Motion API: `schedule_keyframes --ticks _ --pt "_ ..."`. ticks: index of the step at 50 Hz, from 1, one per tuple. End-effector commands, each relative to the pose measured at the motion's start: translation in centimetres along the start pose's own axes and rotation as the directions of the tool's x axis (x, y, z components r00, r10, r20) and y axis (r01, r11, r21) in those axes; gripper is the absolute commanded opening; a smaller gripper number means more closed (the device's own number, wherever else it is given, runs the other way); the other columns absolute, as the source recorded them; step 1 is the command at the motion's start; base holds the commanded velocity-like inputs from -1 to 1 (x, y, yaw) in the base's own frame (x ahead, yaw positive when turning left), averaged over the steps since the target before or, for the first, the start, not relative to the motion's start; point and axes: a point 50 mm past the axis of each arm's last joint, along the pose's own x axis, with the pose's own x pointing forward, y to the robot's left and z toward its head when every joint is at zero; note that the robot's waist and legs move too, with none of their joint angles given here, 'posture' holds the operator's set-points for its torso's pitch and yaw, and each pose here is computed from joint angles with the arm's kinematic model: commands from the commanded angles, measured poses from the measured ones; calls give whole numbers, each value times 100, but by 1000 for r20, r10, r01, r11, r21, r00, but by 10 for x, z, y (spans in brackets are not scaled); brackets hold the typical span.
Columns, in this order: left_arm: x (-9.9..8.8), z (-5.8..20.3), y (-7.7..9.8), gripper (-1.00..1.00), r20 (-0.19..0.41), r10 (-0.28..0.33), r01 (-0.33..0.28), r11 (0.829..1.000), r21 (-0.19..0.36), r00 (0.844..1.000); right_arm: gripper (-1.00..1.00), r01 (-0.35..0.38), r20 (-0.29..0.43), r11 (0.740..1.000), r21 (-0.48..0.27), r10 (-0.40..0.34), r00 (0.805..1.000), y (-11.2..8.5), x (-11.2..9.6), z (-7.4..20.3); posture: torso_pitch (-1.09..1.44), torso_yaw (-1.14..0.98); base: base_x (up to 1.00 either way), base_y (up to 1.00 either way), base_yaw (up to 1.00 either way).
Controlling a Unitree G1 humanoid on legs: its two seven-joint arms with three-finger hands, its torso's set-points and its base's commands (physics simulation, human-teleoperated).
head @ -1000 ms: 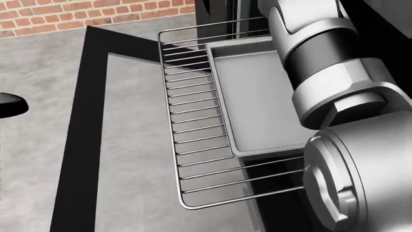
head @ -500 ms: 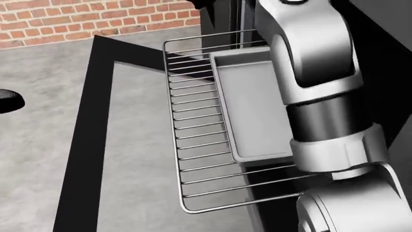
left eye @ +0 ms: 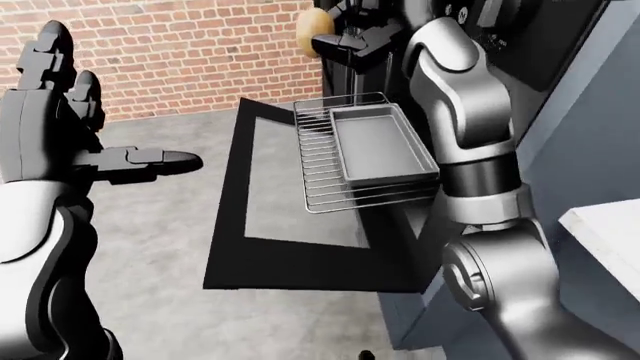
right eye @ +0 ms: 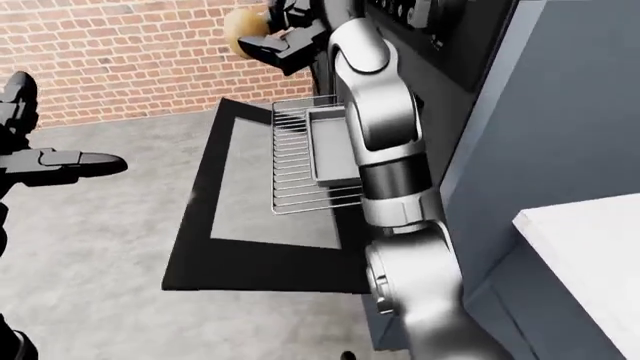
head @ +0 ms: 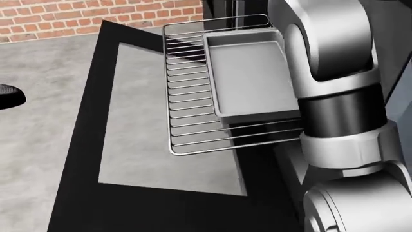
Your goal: Pick the potato from the oven and place it on the plate on the counter.
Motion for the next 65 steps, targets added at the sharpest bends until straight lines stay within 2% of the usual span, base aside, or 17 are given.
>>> schedule_keyframes --ticks 1,13,37,41,42,44,47,48,65 --pt "-1 12 5 100 67 28 -29 1000 9 997 -100 -4 98 1000 -14 5 995 1 0 25 0 0 -58 4 0" --pt "-3 12 5 100 68 31 -32 999 12 997 -100 -10 107 1000 -13 11 994 3 -3 25 0 0 -55 10 0" --pt "-3 7 4 100 59 29 -30 999 15 998 -100 -33 106 999 -21 35 994 8 -11 21 0 0 0 0 0" --pt "-2 8 5 100 61 31 -32 999 17 998 -100 -17 128 999 -29 21 992 5 -10 25 0 0 0 0 0" --pt "-2 8 4 100 61 30 -31 999 17 998 -100 3 140 1000 10 -4 990 3 -9 28 0 0 0 0 0" --pt "-2 8 5 100 61 30 -31 999 16 998 -100 14 142 1000 -16 -11 990 1 -9 27 0 0 0 0 0" --pt "-2 8 5 100 64 30 -31 999 17 997 -100 21 156 999 43 -27 987 -1 -9 30 0 0 0 0 0" --pt "-1 8 5 100 66 30 -31 999 17 997 -100 25 156 999 32 -29 987 -2 -9 31 0 0 0 0 -15" --pt "-3 11 5 100 71 33 -35 999 20 997 -100 15 159 1000 26 -19 987 0 -12 30 0 0 0 0 -98"
